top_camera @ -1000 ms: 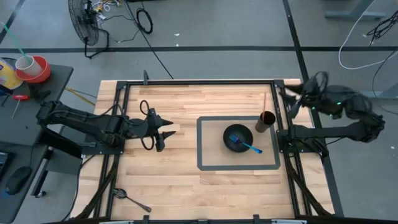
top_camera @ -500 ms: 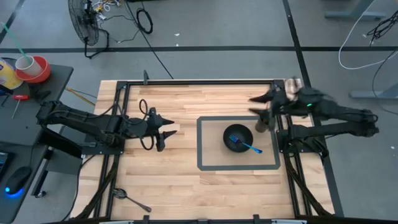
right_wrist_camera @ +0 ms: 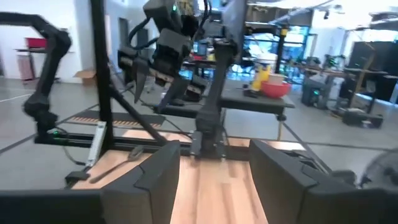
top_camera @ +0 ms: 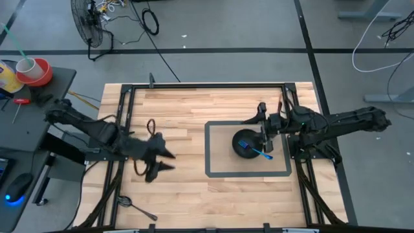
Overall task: Pick & Place Utensil
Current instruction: Put the black spoon into the black bowl
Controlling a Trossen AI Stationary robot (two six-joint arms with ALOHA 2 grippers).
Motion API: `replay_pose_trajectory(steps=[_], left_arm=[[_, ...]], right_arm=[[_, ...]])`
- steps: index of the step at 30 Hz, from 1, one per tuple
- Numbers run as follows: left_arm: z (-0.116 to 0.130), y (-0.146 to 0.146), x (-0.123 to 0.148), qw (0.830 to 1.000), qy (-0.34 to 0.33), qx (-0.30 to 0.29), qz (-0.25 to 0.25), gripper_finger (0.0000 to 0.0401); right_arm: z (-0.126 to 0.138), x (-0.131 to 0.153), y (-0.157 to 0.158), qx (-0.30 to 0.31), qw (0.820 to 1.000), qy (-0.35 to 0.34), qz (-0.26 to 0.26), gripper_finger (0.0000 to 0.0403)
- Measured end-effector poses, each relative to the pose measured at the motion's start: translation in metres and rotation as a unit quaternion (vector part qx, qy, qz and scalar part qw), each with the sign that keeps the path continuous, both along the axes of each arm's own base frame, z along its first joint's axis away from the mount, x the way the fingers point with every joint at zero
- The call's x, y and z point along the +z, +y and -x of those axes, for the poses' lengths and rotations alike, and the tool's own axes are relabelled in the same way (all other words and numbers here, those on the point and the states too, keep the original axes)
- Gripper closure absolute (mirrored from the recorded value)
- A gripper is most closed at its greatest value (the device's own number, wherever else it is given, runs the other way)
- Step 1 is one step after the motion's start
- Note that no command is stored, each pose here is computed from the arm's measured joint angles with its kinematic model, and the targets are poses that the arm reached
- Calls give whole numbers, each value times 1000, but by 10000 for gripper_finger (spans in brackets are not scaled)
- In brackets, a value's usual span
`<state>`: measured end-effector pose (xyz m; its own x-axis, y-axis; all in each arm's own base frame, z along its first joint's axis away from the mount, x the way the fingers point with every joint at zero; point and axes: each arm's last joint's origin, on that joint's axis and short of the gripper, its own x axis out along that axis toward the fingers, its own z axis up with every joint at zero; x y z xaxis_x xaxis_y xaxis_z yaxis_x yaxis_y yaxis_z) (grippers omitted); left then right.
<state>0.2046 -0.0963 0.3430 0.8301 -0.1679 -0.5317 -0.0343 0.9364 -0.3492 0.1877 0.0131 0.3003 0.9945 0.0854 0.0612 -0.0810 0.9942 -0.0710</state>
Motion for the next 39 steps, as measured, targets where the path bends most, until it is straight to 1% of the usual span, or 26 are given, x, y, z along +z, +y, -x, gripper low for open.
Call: replay_pose_trajectory(steps=[2, 4, 6, 8, 11, 14, 16, 19, 21, 22, 24, 28, 32, 34, 36, 39], left_arm=[[-5, -15, 6, 999, 33, -14, 14, 192], [-11, -32, 2, 996, 78, -24, 21, 192], [-16, -48, -9, 991, 128, -33, 18, 192], [-18, -63, -27, 982, 182, -54, -2, 192], [-19, -81, -56, 962, 259, -85, -25, 192], [-21, -94, -81, 937, 337, -86, -31, 192], [-23, -100, -95, 922, 377, -84, -24, 192], [-25, -110, -111, 899, 432, -75, 8, 192], [-24, -117, -120, 882, 464, -78, 21, 192], [-22, -120, -125, 876, 475, -78, 17, 192], [-17, -128, -134, 869, 487, -82, -7, 192], [-1, -150, -151, 854, 507, -106, -44, 192], [19, -169, -161, 839, 528, -119, -58, 192], [28, -174, -162, 837, 530, -121, -69, 192], [34, -175, -162, 839, 528, -105, -82, 192], [41, -177, -163, 849, 509, -91, -109, 193]], right_arm=[[0, 0, 4, 10, 1000, 0, 6, 208], [1, 0, 8, 20, 1000, -1, 10, 208], [1, 0, 12, 29, 999, -2, 19, 208], [2, 0, 14, 36, 999, -1, 30, 208], [2, -1, 18, 44, 998, -2, 44, 208], [3, -1, 20, 49, 997, 1, 53, 208], [3, -1, 20, 49, 997, -2, 64, 208], [3, -1, 20, 48, 996, -4, 79, 208], [3, -1, 20, 47, 995, -7, 87, 208], [3, -1, 20, 47, 995, -8, 90, 208], [3, -1, 20, 47, 994, -9, 97, 208], [3, -1, 20, 46, 993, -10, 104, 208], [3, 0, 20, 45, 992, -16, 116, 208], [3, 1, 20, 44, 992, -20, 116, 208], [3, 2, 20, 44, 992, -22, 116, 208], [3, 2, 20, 44, 992, -23, 114, 208]])
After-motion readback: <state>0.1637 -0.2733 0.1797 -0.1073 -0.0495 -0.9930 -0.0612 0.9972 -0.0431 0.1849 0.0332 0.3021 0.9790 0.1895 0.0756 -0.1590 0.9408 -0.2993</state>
